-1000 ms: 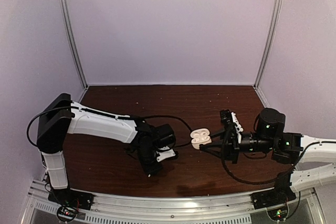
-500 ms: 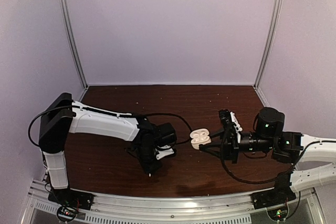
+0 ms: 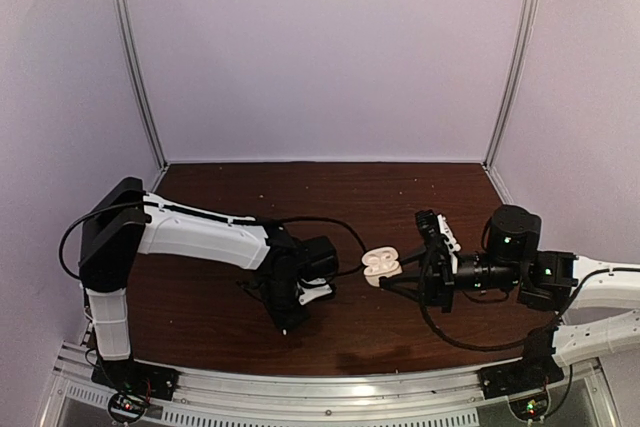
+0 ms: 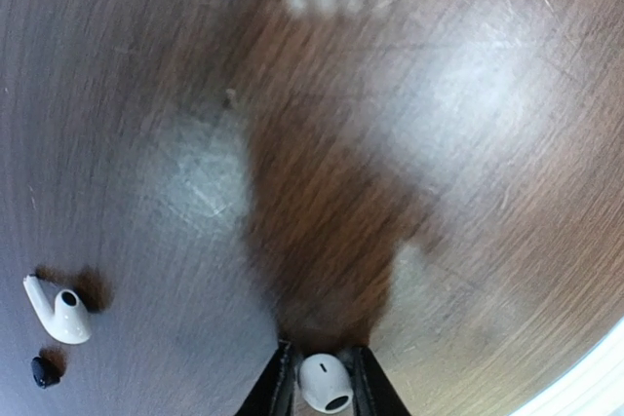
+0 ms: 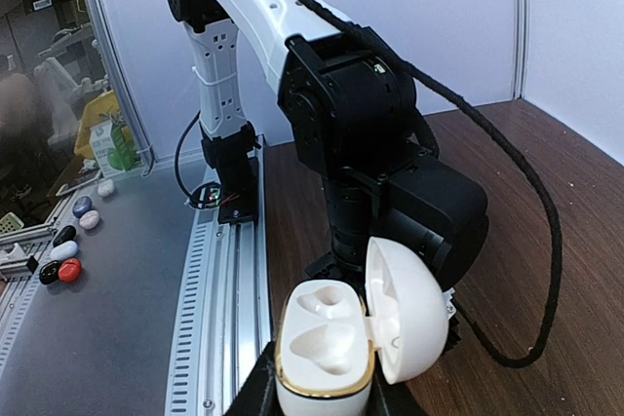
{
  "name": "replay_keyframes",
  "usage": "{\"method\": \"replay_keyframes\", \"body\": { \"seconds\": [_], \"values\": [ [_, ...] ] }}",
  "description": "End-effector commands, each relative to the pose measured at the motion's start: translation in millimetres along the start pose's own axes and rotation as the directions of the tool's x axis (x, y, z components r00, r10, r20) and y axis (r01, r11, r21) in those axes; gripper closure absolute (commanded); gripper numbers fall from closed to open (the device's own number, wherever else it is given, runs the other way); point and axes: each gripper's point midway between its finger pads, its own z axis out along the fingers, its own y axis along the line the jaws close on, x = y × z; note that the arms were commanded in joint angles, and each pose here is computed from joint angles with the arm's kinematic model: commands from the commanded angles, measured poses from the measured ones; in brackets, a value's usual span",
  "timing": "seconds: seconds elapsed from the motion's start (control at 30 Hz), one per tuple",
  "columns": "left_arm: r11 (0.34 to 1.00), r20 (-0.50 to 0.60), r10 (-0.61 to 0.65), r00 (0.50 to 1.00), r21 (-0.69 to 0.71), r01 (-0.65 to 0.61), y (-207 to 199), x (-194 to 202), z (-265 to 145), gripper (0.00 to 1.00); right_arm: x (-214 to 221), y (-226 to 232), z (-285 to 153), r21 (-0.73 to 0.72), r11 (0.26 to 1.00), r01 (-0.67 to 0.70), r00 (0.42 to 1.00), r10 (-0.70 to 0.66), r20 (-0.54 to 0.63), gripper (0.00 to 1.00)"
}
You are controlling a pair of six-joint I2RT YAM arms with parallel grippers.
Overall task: Insert the wireless bluetooth earbuds into the charging case
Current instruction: Pick up the right earbud from the center of the board.
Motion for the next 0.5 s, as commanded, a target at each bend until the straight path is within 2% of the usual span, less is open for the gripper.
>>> {"method": "replay_keyframes", "body": {
  "seconds": [0.0,0.13,0.27,0.47],
  "values": [
    [1.0,0.019,-0.004,1.0,-0.006,0.004,2.5,-5.4,-1.9,0.79,-17.5,2.2,-1.7,-0.002,1.0,0.019,0.999,-0.018,0.042,1.0],
    [1.0,0.076,-0.01,0.997,-0.02,0.012,5.1,-11.5,-8.8,0.82,-18.8,1.9,-2.8,0.002,1.0,0.023,0.998,-0.024,0.055,1.0],
    [0.998,0.181,-0.027,0.983,-0.05,0.036,11.9,-24.8,-24.7,0.84,-21.7,2.5,-5.2,0.007,0.999,0.053,0.995,-0.054,0.088,1.0],
    [0.982,0.395,-0.067,0.916,-0.135,0.13,37.6,-49.8,-68.4,0.85,-28.1,4.4,-4.6,0.005,0.992,0.129,0.984,-0.129,0.123,1.0]
  ]
}}
